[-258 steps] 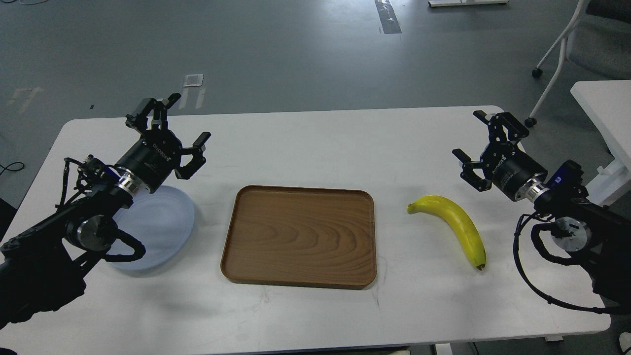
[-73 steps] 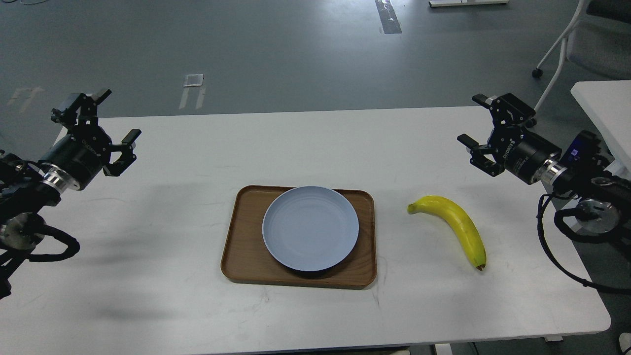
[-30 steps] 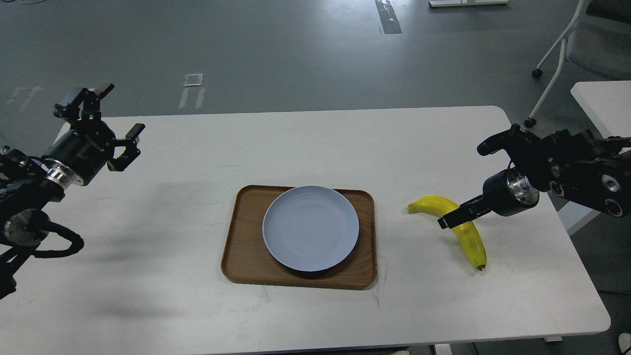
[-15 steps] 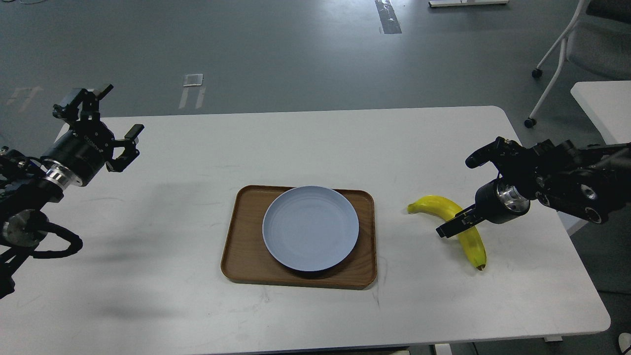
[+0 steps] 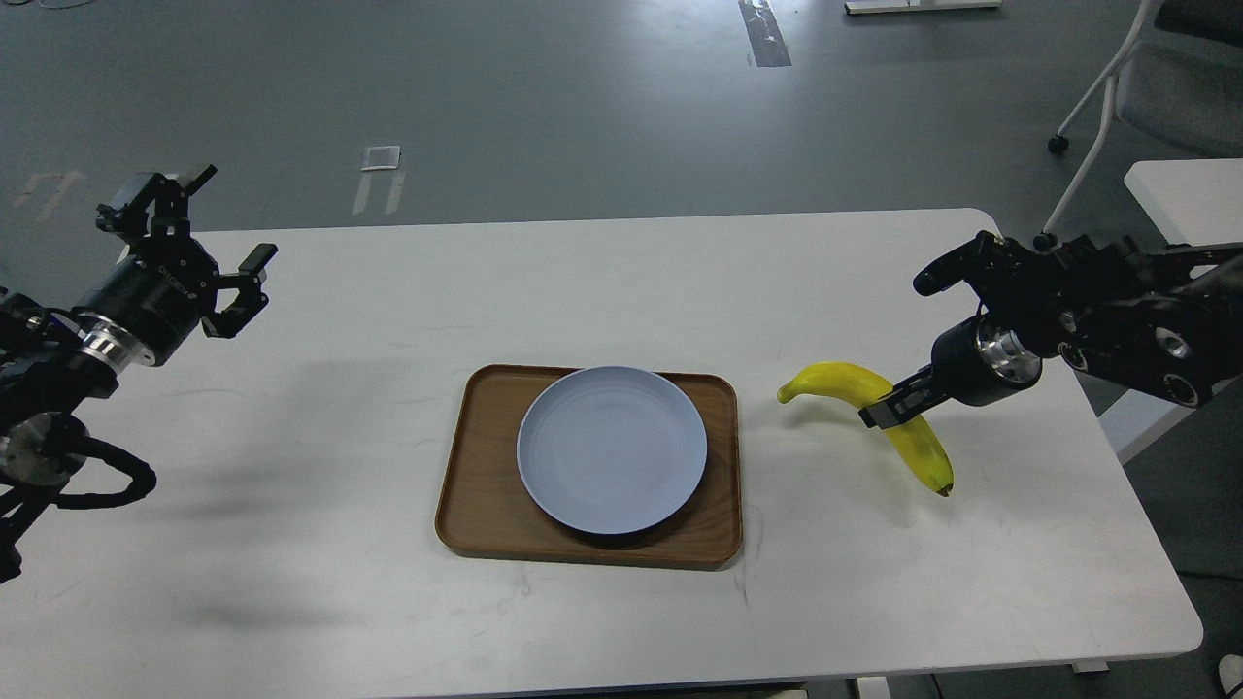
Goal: Place banana on plate with both arms
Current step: 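Lift the banana with the right gripper and move it over the plate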
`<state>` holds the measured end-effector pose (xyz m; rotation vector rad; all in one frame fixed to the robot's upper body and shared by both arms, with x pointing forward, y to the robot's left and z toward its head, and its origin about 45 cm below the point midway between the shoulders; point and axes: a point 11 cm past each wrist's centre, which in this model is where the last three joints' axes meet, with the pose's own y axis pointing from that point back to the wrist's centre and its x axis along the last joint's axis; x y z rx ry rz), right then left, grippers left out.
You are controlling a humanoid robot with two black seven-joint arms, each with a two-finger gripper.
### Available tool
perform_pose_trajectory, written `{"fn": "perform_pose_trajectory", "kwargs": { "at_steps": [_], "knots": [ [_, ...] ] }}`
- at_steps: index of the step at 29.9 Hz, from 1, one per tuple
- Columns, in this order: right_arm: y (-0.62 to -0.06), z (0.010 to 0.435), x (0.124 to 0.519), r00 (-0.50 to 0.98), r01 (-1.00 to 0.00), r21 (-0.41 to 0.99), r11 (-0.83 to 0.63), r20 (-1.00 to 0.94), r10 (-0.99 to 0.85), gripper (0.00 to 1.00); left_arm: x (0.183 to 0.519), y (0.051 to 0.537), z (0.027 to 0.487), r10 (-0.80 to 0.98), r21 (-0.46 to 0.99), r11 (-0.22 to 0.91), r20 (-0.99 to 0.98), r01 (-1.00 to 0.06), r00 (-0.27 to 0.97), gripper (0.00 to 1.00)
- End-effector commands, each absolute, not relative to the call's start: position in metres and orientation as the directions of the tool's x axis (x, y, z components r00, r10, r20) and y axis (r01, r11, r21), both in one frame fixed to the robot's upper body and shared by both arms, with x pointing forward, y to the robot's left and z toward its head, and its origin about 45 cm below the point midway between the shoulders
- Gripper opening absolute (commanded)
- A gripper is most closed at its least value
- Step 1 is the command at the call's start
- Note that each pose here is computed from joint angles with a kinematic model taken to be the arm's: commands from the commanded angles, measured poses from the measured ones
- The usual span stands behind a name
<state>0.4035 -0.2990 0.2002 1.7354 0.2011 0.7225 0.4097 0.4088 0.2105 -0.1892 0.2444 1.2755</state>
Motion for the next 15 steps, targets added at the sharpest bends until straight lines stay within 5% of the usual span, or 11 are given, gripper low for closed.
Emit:
{"fn": "perform_pose_trajectory", "kwargs": {
  "at_steps": [1, 15],
  "knots": [
    [-0.260, 0.227, 0.419, 0.741, -0.254, 0.904, -0.344, 0.411, 0.531, 0.06, 0.411, 0.408, 0.212, 0.919, -0.010, 0.281, -0.286, -0.960, 0.271, 1.00],
    [-0.114, 0.206, 0.408, 0.710, -0.125, 0.860, -0.495, 0.425, 0.561, 0.10, 0.411, 0.410, 0.213, 0.918, -0.017, 0.273, -0.292, -0.962, 0.266, 1.00]
  ]
}}
